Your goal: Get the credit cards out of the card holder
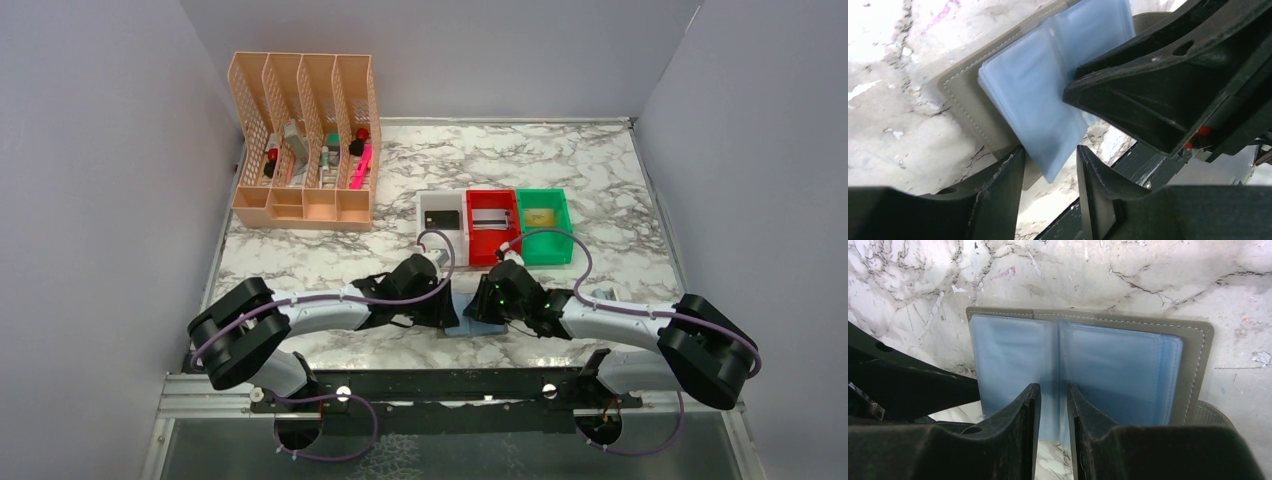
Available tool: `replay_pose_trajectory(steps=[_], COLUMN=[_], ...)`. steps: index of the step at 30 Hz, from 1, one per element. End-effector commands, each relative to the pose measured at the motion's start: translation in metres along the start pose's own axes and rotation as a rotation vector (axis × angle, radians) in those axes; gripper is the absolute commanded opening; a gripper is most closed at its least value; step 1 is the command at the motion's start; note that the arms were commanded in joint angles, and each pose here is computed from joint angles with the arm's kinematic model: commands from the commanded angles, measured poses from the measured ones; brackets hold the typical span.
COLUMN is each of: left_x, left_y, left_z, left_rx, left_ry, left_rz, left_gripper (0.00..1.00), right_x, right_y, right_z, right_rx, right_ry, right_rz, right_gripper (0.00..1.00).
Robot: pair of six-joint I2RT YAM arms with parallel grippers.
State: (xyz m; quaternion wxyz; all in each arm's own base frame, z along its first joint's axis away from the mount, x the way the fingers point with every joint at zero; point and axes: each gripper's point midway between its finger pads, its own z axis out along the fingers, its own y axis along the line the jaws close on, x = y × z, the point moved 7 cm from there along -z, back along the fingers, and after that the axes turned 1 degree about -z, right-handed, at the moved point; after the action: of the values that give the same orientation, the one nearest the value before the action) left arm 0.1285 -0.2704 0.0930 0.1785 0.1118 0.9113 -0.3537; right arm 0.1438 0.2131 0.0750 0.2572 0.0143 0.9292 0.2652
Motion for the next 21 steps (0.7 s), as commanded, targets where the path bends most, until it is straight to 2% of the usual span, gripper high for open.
replay_pose_trajectory(steps=[1, 8, 11, 13, 16, 21], left_x=[-0.018, -0.024, -0.025, -0.024, -0.023, -0.02], left_y=[-0.025, -0.046, -0.048, -0.047, -0.041, -0.023], left_z=[0.005, 0.005, 0.005, 0.007, 0.011, 0.011], left_rx=[0.089, 0.204, 0.218, 0.208, 0.154, 0.015], left_ry=[-0.06, -0.082, -0.083, -0.074, -0.057, -0.054], left_rz=[0.026, 0.048, 0.055, 0.057, 0.053, 0.058], left_gripper=[0.42, 0.19, 0.15, 0.12, 0.02, 0.0], right_x=[0.014, 0.015, 0.012, 0.008, -0.001, -0.015], right_y=[-0.023, -0.025, -0.023, -0.021, -0.02, -0.029], right_z=[0.002, 0.002, -0.001, -0.004, -0.013, -0.031], right_rx=[0.099, 0.108, 0.106, 0.106, 0.139, 0.241], right_ry=[0.033, 0.028, 0.015, -0.004, -0.05, -0.141], right_rz=[0.012, 0.033, 0.036, 0.037, 0.036, 0.023], right_gripper=[0.31, 0.3, 0.3, 0.33, 0.37, 0.41])
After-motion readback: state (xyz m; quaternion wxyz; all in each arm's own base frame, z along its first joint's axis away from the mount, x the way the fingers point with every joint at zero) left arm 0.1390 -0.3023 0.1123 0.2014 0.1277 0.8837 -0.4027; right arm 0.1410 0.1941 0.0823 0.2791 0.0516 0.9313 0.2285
